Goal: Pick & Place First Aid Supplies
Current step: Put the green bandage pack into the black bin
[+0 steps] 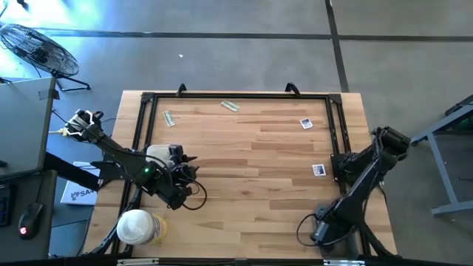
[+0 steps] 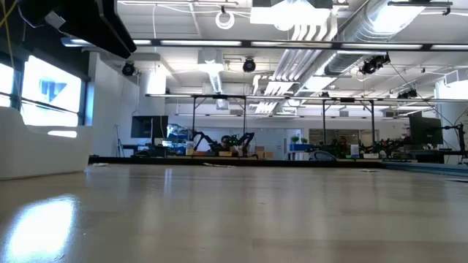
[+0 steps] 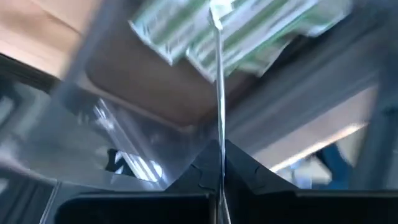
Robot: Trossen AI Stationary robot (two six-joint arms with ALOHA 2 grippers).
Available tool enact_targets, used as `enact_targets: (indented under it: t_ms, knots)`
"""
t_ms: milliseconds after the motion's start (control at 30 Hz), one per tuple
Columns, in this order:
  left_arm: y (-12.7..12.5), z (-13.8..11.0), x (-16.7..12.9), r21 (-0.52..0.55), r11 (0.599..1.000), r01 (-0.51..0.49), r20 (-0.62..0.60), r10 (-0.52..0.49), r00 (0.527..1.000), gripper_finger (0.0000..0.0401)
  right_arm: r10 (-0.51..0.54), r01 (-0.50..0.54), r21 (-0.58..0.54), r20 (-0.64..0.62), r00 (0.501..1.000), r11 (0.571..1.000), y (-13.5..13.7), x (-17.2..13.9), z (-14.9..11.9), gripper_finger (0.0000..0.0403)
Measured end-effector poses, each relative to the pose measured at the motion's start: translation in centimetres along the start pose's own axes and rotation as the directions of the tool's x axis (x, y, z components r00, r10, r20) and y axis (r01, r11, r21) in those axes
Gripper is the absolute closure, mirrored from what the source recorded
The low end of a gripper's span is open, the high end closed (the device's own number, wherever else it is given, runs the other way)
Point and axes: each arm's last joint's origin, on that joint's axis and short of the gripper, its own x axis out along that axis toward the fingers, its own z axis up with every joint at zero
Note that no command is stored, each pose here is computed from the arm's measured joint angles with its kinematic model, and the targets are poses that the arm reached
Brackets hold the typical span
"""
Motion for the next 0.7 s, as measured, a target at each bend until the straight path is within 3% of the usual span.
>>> enact_targets:
  t_ms: [100, 267, 533, 700]
  knots:
    - [0.0, 0.1, 0.0, -0.009, 1.0, 0.003, 0.005, -0.003, 1.0, 0.0229, 0.023, -0.026, -0.02, -0.112, 0.993, 0.999, -0.1, 1.5, 1.3, 0.0403]
    - [-0.1, 0.2, 0.0, -0.023, 1.0, 0.007, 0.017, -0.006, 1.0, 0.0229, 0.074, -0.082, -0.087, -0.096, 0.993, 0.993, -0.1, 2.4, 2.4, 0.0403]
    - [-0.2, 0.3, 0.0, -0.035, 0.999, 0.015, 0.019, -0.015, 1.0, 0.0229, -0.028, 0.029, 0.011, -0.112, 0.993, 1.0, -1.4, 2.6, 2.9, 0.0388]
    - [-0.2, 0.4, 0.0, -0.044, 0.999, 0.02, 0.028, -0.018, 0.999, 0.0229, -0.029, 0.037, 0.07, -0.114, 0.993, 0.997, -1.4, 2.2, 3.7, 0.0362]
